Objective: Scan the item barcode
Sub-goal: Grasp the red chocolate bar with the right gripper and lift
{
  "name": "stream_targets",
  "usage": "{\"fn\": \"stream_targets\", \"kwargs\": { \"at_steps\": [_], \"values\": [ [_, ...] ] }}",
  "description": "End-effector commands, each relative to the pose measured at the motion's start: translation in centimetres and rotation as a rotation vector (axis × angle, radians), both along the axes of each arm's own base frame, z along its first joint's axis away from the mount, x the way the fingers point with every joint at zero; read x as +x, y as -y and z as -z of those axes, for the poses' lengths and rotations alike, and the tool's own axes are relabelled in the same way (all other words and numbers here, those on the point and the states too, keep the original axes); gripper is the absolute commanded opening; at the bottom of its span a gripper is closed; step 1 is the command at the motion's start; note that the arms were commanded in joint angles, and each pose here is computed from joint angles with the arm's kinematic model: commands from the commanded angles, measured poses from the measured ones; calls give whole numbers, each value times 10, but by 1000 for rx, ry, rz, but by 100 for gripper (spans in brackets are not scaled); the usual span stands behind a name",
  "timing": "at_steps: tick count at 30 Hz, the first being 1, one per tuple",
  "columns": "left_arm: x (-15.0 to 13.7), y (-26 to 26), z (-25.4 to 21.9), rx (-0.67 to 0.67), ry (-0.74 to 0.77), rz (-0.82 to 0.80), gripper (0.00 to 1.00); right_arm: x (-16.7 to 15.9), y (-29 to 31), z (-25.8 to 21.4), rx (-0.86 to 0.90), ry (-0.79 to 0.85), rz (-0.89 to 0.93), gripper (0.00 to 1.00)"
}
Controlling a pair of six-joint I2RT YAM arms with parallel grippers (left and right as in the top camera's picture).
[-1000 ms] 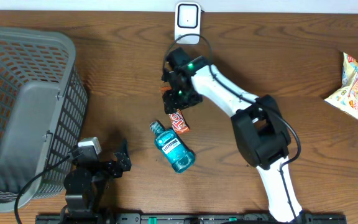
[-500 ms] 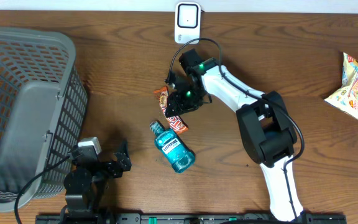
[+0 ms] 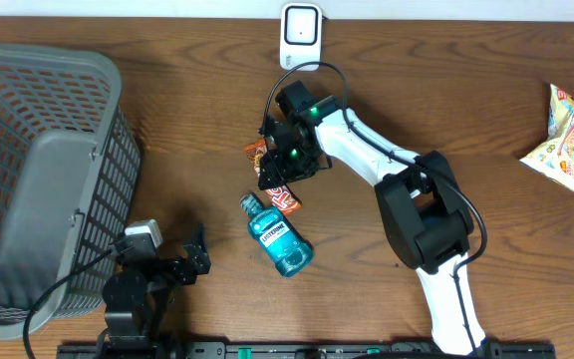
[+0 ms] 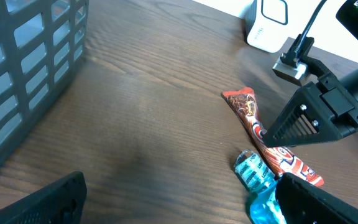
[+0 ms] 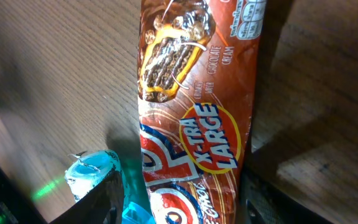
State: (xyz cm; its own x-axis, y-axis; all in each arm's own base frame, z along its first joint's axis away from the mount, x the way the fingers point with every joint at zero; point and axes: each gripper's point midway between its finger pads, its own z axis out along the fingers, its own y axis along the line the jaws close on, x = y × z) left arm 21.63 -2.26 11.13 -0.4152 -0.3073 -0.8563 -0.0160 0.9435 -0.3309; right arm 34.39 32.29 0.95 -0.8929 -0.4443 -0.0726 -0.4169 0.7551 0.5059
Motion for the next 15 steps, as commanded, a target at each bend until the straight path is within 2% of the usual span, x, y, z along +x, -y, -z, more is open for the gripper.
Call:
{"fn": "stream_targets", "kwargs": {
  "at_steps": [1,11,13,15],
  "values": [
    [-2,3,10,7,-29,19,98,-12,22,47,-131,-41,-7,53],
    [-2,3,10,7,-29,19,98,-23,21,67,-250,-1,-47,49],
    [-2,3,10,7,-29,19,98,-28,23,78,-274,-26,-39,45],
    [-2,3,10,7,-29,19,98,-30,28,88,-307,-44,-10,34]
  ]
}}
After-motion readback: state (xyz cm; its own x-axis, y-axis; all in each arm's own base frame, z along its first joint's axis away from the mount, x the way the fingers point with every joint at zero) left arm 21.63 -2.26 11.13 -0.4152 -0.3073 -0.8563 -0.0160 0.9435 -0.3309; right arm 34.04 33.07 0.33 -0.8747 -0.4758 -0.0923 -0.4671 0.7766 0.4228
